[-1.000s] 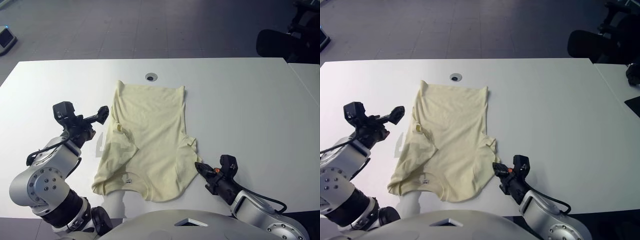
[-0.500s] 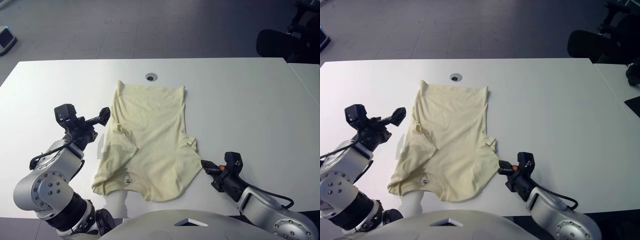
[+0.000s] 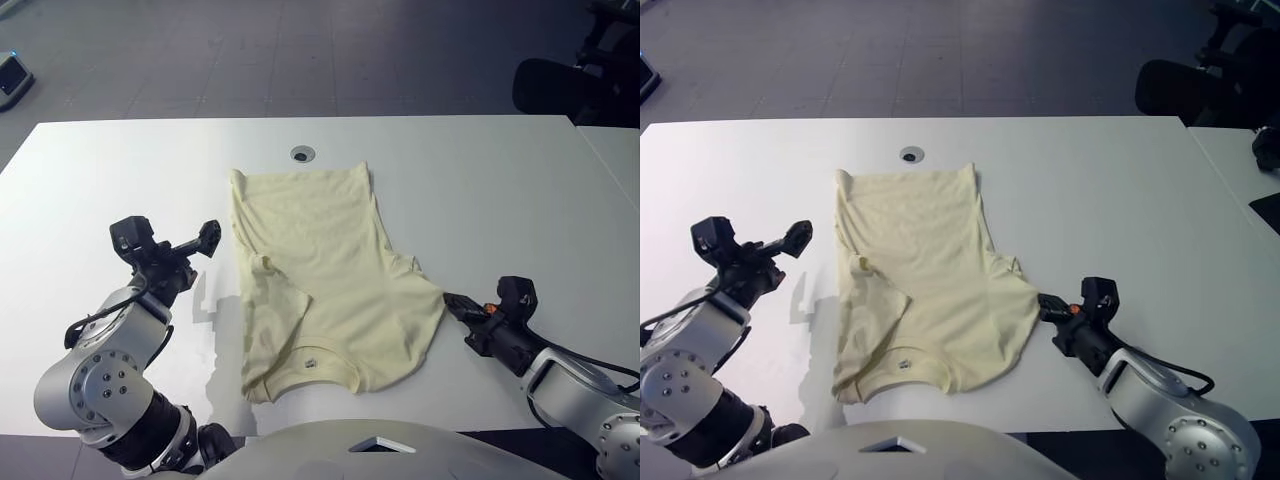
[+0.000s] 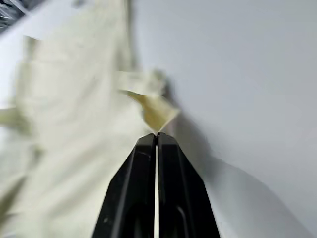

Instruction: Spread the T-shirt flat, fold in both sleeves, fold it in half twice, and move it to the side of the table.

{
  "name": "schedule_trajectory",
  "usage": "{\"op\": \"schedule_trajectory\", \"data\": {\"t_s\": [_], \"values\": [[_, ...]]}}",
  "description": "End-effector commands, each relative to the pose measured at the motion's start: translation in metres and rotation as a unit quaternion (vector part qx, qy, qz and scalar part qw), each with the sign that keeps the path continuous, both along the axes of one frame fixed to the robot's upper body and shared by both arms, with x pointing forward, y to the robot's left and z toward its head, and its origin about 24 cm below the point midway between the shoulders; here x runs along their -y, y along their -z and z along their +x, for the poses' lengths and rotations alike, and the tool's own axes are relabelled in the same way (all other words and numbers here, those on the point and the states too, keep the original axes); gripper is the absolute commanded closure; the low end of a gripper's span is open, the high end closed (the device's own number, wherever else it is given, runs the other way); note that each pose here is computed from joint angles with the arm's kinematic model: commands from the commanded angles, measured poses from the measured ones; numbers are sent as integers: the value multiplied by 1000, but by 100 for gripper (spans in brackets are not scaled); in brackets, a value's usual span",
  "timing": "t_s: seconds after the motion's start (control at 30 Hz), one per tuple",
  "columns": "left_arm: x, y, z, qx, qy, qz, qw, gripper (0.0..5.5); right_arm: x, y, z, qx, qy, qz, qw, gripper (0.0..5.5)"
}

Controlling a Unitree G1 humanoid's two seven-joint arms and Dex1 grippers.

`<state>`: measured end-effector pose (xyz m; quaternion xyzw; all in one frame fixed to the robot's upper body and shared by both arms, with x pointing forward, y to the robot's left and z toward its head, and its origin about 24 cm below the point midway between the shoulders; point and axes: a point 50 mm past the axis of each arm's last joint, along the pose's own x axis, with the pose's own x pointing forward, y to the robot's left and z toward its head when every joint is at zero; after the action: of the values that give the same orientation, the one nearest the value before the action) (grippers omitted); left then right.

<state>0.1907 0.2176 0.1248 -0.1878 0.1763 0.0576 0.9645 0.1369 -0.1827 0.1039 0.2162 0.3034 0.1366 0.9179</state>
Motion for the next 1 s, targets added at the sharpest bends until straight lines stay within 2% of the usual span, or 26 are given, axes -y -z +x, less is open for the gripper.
{"op": "schedule_trajectory", "data": {"t_s": [0.03,0.2,0.4,0.53,0.7,0.77,0.83,0.9,0.97,1.0], "values": [[1,3,-3,-5,-9,1,1000,10,-33,-19,-1,20,-66,56,996,548],[5,4,-1,-6,-5,-3,1000,10,-70,-14,15,1,-126,97,987,548],[6,3,7,-7,15,0,1000,10,-99,1,27,-24,-150,111,982,548],[7,5,7,-11,19,-1,1000,10,-107,7,25,-41,-169,119,978,483],[7,11,1,-27,57,23,998,10,-99,-26,27,15,-180,201,963,398],[2,8,-4,-8,107,86,991,10,-78,-40,32,65,-170,168,969,368],[-5,2,-8,30,177,177,968,10,-46,-43,35,106,-155,57,981,338],[-19,3,-14,54,245,271,929,10,-14,-39,30,105,-156,-59,980,309],[-33,13,-24,50,309,338,888,10,9,-30,19,83,-188,-181,962,275],[-38,20,-30,43,347,358,866,10,14,-24,12,79,-229,-245,939,257]]}}
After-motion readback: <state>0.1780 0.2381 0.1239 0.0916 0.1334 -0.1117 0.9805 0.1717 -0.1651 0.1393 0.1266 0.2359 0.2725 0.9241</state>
